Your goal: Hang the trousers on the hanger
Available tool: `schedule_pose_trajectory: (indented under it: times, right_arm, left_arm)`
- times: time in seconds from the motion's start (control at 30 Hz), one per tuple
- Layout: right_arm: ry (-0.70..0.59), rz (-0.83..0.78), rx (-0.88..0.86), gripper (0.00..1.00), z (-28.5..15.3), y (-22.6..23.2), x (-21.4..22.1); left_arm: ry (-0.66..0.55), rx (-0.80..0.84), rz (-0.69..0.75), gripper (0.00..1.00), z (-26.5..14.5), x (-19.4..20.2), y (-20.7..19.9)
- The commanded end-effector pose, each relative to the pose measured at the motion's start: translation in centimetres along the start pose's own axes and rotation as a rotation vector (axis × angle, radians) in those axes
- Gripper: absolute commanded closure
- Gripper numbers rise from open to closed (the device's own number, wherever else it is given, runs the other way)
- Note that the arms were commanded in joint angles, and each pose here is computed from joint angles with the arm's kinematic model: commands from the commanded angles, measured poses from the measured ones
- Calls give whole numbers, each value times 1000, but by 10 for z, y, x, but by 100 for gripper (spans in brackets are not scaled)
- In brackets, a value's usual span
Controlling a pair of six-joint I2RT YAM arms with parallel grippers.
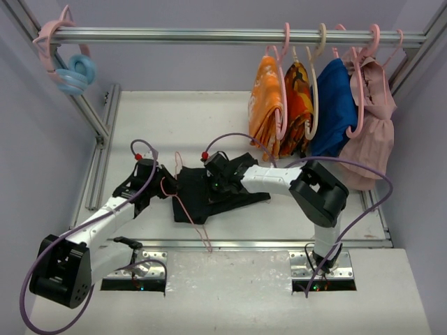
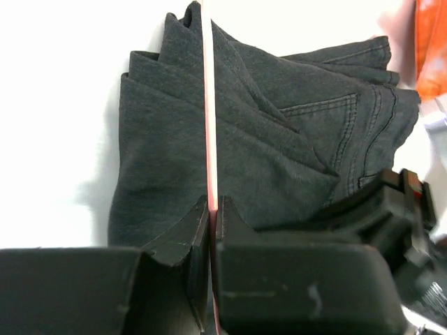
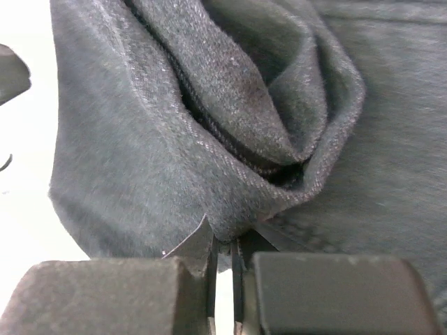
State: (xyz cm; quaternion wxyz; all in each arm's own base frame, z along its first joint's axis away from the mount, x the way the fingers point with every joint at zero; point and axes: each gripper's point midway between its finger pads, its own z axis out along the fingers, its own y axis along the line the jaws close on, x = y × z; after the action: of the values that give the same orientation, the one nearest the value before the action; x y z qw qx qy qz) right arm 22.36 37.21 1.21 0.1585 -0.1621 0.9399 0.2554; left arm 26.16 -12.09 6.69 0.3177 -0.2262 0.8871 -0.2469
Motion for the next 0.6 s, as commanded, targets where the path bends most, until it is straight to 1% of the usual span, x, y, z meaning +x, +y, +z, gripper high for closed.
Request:
schedule_pose_trajectory:
  times: [0.0, 0.07, 0.1, 0.17, 0.23, 0.4, 0.57]
  right_arm:
    - [-9, -139, -117, 100, -21, 63, -14]
    - [-24, -213, -72, 100, -38, 74, -22]
    - [-60, -246, -51, 100, -50, 79, -32]
    - [-88, -272, -20, 100, -65, 79, -39]
    - [-128, -296, 10, 100, -90, 75, -45]
    - [-172, -358, 112, 100, -127, 46, -59]
    - [-188, -380, 274, 100, -155, 0, -80]
  left_arm:
    - [-56, -156, 47, 100, -1, -2, 41]
    - [-49, -159, 60, 100, -2, 1, 44]
    - [-45, -156, 70, 100, -3, 3, 45]
    - [-34, -142, 78, 100, -3, 6, 44]
    - [3, -105, 83, 100, -3, 14, 40]
    - [48, -64, 99, 100, 1, 23, 35]
    - [83, -33, 115, 100, 4, 29, 31]
